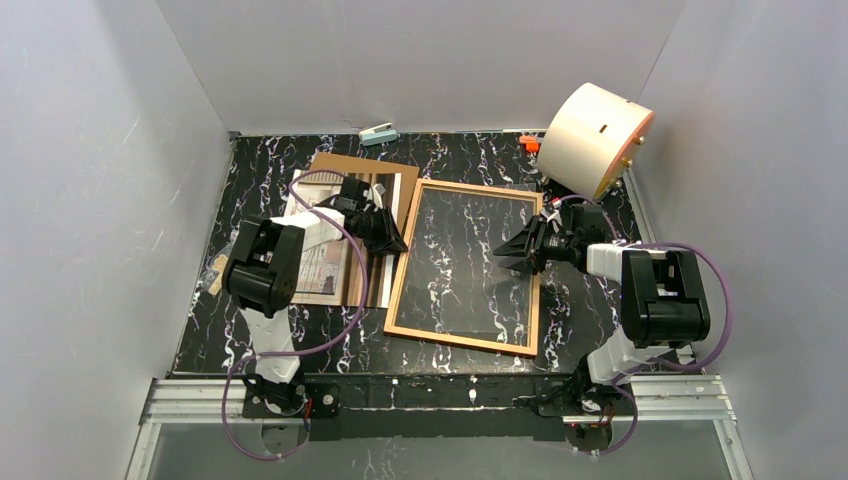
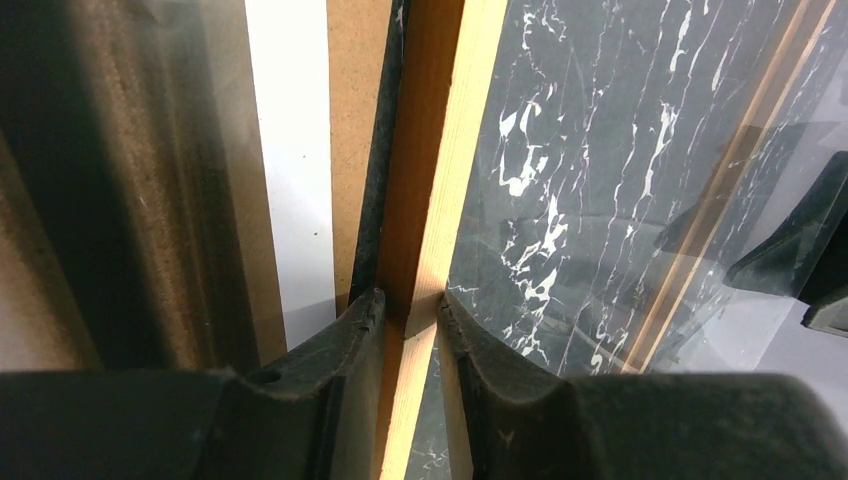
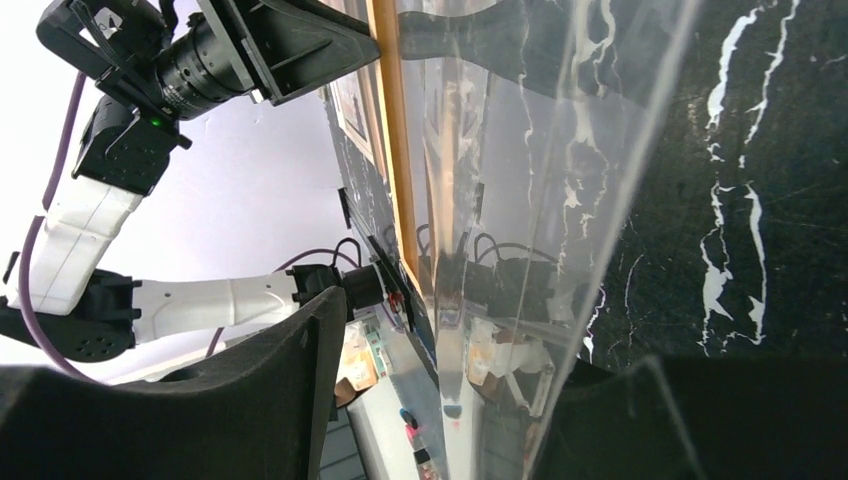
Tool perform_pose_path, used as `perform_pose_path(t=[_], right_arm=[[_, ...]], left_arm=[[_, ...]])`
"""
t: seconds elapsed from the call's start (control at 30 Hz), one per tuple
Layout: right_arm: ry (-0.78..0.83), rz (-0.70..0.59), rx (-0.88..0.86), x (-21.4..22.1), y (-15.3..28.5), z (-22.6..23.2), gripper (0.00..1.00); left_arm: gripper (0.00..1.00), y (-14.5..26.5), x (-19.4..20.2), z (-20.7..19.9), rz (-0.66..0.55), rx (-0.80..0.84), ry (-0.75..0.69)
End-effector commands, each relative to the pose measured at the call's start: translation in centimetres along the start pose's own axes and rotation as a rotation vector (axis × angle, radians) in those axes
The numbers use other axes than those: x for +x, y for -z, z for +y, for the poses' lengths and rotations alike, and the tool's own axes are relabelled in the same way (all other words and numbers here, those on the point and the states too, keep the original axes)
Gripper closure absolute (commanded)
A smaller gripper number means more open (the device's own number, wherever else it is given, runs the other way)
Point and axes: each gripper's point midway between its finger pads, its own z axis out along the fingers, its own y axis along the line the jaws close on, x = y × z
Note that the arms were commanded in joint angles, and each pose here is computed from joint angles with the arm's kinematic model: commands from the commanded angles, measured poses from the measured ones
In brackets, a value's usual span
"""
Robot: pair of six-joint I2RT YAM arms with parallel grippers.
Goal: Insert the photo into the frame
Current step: Place the photo frame item in the photo frame.
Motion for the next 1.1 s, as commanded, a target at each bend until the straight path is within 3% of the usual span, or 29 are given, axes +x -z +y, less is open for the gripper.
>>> perform_pose_path(t=[0.0, 0.33, 0.7, 1.07], right_arm=[[0.037, -0.008, 0.0, -0.9, 0.0, 0.6, 0.46], [0.027, -0.012, 0.023, -0.9, -0.1, 0.0, 0.47], [0.021, -0.011, 0.026, -0.7, -0.1, -0.1, 0.48], [-0.002, -0.007, 0.034, -0.6, -0.2, -0.4, 0.48]], left_arm=[[0.75, -0.6, 0.4, 0.7, 0.025, -0.035, -0.02], [0.75, -0.9, 0.9, 1.4, 0.011, -0.168, -0.126], [0.71, -0.7, 0.3, 0.7, -0.019, -0.199, -0.183], [0.78, -0.2, 0.4, 3.1, -0.011, -0.427, -0.248]])
